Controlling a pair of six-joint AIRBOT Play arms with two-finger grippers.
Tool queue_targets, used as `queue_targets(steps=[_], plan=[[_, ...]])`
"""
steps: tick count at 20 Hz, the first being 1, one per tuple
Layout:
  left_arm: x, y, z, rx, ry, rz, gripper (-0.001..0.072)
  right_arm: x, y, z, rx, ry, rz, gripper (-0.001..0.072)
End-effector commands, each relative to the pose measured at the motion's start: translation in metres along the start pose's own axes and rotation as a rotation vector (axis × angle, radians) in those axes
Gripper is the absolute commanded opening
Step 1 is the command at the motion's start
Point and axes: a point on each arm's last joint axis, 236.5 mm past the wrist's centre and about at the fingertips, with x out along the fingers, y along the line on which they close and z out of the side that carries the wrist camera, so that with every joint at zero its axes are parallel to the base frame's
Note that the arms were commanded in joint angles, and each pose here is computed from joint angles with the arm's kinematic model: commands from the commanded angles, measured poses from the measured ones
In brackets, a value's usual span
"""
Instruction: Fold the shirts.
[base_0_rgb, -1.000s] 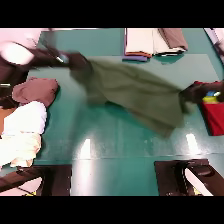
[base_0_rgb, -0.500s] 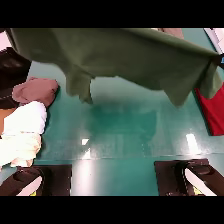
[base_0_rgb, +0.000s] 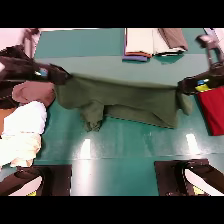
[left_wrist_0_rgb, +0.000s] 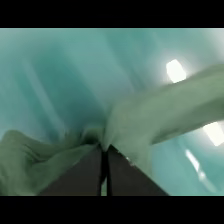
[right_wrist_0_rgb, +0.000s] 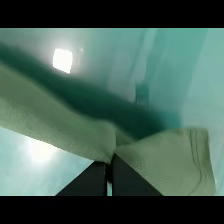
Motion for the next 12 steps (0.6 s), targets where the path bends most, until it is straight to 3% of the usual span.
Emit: queue_targets(steps=[1, 3, 4, 5, 6, 7, 12], plan=[[0.063, 0.038, -0.032, -0.039, 0.077, 0.037, 0.0022, 0.064, -0.008, 0.006, 0.025, 0.053, 0.003, 0.0022], [0.081, 0.055, -0.022, -0.055, 0.029, 0.074, 0.0022, 0.083, -0.012, 0.015, 0.033, 0.046, 0.0, 0.0025], [0.085, 0.061, -0.017, -0.058, 0.003, 0.089, 0.0024, 0.09, -0.014, 0.02, 0.036, 0.035, -0.002, 0.0118], [0.085, 0.065, -0.01, -0.052, -0.027, 0.107, 0.0161, 0.093, -0.016, 0.025, 0.041, 0.02, -0.005, 0.0322], [0.081, 0.069, 0.0, -0.057, -0.056, 0.124, 0.0408, 0.092, -0.019, 0.029, 0.047, 0.012, -0.008, 0.0358], [0.074, 0.075, 0.008, -0.073, -0.072, 0.138, 0.0455, 0.086, -0.024, 0.036, 0.056, -0.006, -0.013, 0.0358], [0.023, 0.129, -0.006, -0.272, 0.012, 0.181, 0.0456, 0.032, -0.04, 0.04, 0.062, -0.078, 0.001, 0.0358]])
